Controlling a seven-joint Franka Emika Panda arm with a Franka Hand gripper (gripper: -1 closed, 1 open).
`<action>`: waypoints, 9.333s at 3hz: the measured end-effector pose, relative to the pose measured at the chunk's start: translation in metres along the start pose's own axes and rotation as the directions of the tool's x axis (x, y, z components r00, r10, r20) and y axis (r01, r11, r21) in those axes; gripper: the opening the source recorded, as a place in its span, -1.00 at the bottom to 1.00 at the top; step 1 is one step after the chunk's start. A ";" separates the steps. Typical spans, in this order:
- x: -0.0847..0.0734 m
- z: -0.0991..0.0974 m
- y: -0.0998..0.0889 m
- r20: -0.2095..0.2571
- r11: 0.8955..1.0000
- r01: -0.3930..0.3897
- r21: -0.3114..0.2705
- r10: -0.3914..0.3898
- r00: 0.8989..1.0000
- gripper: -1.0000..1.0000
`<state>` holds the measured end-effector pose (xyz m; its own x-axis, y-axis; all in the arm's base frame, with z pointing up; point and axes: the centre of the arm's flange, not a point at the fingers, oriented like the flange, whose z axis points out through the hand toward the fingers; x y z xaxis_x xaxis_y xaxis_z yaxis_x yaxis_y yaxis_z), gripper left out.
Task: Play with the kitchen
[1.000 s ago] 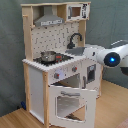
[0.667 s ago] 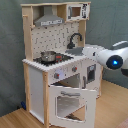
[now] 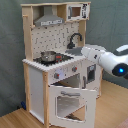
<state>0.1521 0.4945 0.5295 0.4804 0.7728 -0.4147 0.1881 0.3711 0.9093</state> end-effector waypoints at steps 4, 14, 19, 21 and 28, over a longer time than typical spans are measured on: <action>0.018 -0.051 -0.020 -0.075 0.877 -0.019 -0.480 -0.019 0.997 1.00; 0.095 -0.101 -0.083 -0.195 0.399 -0.228 -0.888 0.121 0.973 1.00; 0.144 -0.103 -0.122 -0.621 0.549 -0.600 -0.582 0.176 0.764 1.00; 0.162 -0.094 -0.143 -0.737 0.595 -0.713 -0.371 0.278 0.616 1.00; 0.179 -0.066 -0.241 -0.487 0.528 -0.798 0.291 0.799 0.352 1.00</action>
<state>0.1359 0.5773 0.2338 -0.0977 0.8194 0.5649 -0.0347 -0.5701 0.8209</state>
